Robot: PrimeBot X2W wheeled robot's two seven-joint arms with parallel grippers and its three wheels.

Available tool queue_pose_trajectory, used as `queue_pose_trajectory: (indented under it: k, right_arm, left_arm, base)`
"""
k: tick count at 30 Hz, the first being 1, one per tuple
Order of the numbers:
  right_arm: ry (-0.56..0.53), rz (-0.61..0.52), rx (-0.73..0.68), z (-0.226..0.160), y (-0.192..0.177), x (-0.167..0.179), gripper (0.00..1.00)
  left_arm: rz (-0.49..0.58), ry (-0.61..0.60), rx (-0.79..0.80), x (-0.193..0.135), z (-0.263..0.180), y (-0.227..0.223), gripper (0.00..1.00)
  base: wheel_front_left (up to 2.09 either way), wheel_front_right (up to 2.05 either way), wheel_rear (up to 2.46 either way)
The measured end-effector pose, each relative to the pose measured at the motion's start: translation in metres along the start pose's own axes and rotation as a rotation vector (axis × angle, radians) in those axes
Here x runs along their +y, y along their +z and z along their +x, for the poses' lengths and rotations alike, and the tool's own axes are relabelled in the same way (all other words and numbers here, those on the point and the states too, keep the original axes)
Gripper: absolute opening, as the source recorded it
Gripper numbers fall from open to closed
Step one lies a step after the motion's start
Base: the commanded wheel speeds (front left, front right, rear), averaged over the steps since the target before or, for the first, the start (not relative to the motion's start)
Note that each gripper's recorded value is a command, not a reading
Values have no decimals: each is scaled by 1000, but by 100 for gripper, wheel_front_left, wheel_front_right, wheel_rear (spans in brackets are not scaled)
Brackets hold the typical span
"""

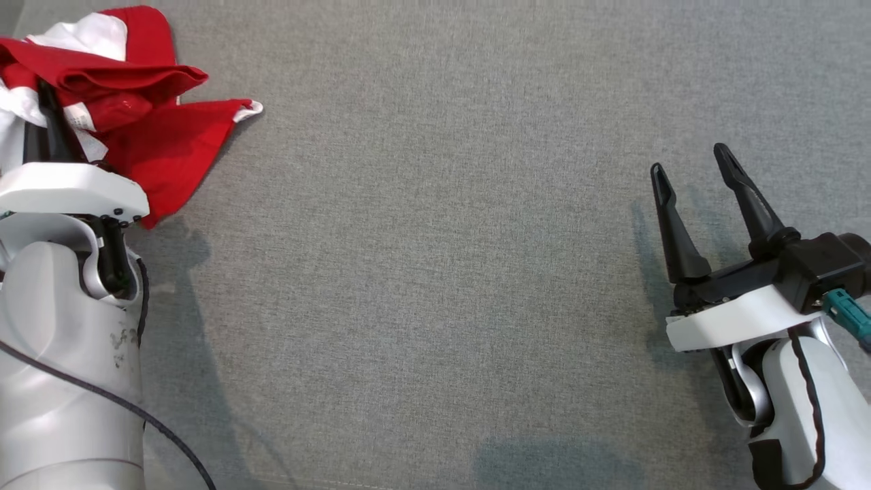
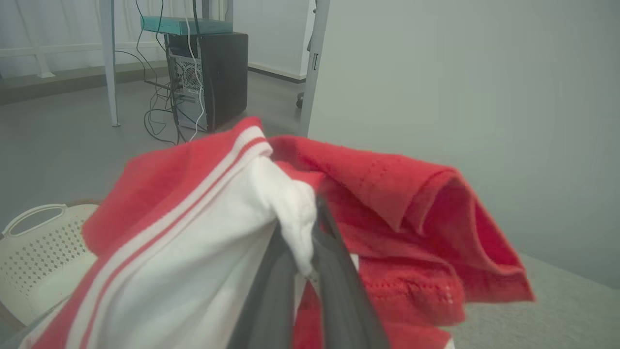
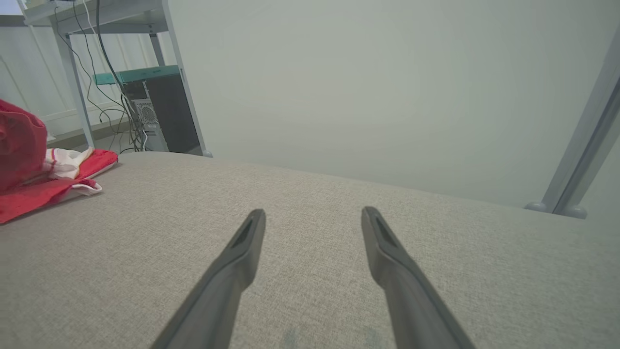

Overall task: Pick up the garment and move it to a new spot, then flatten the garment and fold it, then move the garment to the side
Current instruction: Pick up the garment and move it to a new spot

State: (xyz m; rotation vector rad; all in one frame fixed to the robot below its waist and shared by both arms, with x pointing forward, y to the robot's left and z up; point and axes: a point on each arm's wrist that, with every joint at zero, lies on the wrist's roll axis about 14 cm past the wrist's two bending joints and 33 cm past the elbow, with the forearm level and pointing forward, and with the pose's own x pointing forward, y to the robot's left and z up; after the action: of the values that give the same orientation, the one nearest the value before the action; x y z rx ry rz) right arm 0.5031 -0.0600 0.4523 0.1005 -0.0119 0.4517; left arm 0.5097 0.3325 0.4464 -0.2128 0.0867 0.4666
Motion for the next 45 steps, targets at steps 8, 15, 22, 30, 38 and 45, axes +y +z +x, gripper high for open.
queue_pose_trajectory:
  k: [8, 15, 22, 30, 38, 45]
  right_arm:
    - [-6, 29, -52, -6, 26, 12, 100]
    - [-39, 41, -63, -21, 38, 12, 100]
    - [-81, 38, -90, -36, 54, 5, 100]
    - [-155, 17, -122, -59, 72, -14, 100]
    - [-264, 9, -133, -95, 82, -40, 100]
    - [-356, 9, -151, -129, 91, -60, 100]
  left_arm:
    - [7, -20, -129, 6, -17, 44, 0]
    - [5, -68, -213, -5, -28, 74, 0]
    - [8, -183, -348, -49, -36, 119, 0]
    - [-6, -380, -433, -121, -54, 153, 0]
    - [-43, -575, -423, -200, -75, 155, 0]
    - [-95, -731, -397, -270, -98, 149, 0]
  base:
    - [0, 0, 0]
    - [0, 0, 0]
    - [0, 0, 0]
    - [0, 0, 0]
    - [0, 0, 0]
    - [0, 0, 0]
